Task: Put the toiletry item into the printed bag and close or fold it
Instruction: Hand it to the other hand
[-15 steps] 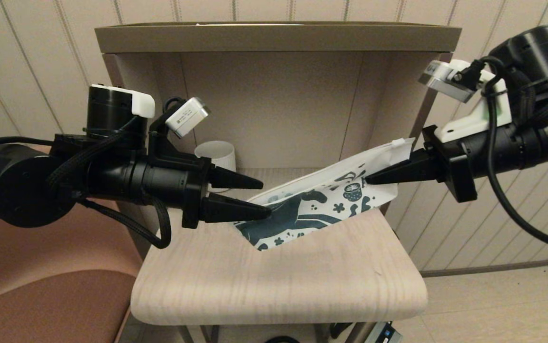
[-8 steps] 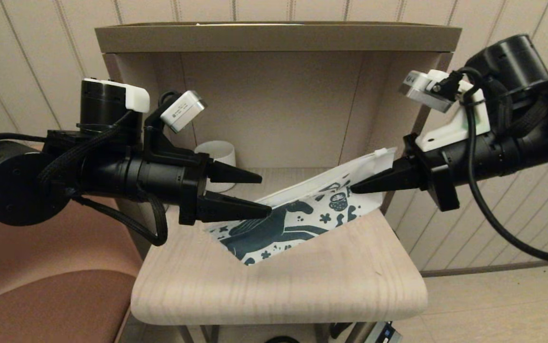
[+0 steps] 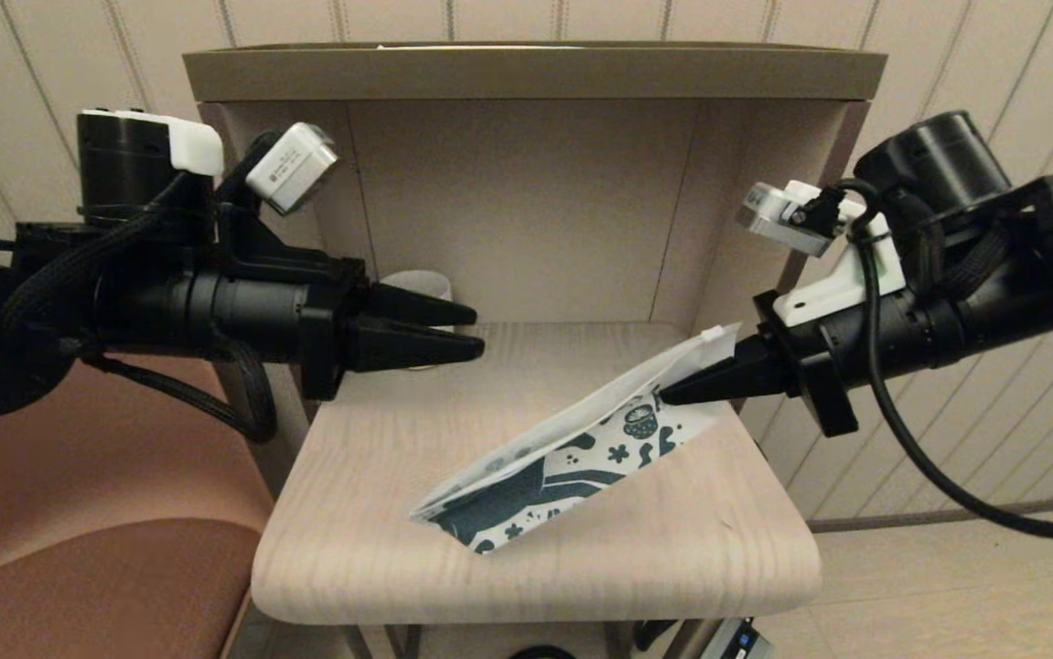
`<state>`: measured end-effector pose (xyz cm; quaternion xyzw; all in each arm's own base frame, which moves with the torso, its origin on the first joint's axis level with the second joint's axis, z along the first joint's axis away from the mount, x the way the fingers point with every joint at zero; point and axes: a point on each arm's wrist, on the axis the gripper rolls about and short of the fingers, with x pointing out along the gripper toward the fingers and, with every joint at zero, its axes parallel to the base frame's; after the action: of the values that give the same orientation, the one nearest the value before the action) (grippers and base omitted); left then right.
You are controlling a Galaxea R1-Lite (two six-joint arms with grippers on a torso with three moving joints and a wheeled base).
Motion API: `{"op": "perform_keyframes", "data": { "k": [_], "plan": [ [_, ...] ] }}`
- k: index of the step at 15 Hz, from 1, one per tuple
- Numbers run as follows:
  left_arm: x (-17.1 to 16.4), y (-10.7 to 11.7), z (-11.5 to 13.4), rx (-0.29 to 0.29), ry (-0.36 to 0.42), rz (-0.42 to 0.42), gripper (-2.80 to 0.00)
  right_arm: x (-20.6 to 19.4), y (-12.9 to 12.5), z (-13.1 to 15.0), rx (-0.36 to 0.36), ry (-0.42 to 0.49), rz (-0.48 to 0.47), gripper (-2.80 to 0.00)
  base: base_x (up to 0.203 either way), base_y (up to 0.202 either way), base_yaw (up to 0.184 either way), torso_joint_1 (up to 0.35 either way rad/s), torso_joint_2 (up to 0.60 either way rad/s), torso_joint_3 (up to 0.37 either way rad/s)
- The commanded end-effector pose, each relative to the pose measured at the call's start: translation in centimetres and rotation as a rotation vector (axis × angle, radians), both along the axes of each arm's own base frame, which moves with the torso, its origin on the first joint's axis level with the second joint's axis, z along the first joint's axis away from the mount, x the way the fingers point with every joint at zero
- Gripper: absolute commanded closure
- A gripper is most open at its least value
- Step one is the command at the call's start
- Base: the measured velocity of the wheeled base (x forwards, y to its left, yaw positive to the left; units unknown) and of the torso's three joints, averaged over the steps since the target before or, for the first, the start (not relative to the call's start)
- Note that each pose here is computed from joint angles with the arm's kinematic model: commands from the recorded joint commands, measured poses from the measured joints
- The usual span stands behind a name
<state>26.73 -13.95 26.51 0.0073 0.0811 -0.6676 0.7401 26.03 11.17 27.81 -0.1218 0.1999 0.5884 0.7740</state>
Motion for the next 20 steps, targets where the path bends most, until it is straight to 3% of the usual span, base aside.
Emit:
{"op": "perform_keyframes", "data": {
  "k": [1,8,13,14,20],
  "plan": [
    [-0.3,0.4,0.5,-0.009,-0.017,0.001,0.0,0.1,-0.1,-0.9,0.003,0.003,0.003,0.0,0.0,0.0,0.0,0.0,0.0,0.0],
    [0.0,0.2,0.1,-0.003,-0.003,-0.002,0.0,0.1,0.3,-0.6,0.013,-0.008,0.012,0.0,0.0,0.0,0.0,0.0,0.0,0.0],
    [0.1,-0.1,-0.1,0.001,0.006,-0.01,0.0,0.3,2.7,-0.2,0.025,-0.006,0.076,0.0,0.0,0.0,0.0,0.0,0.0,0.0],
    [-0.1,-0.3,-0.3,0.003,0.008,-0.014,-2.8,0.4,3.0,-0.1,0.026,-0.006,0.081,0.0,0.0,0.0,0.0,0.0,0.0,0.0],
    [-0.2,-0.7,0.1,-0.003,0.01,-0.024,-2.8,0.6,5.3,-0.5,0.032,0.044,0.125,0.0,0.0,0.0,0.0,0.0,0.0,0.0]
  ]
}}
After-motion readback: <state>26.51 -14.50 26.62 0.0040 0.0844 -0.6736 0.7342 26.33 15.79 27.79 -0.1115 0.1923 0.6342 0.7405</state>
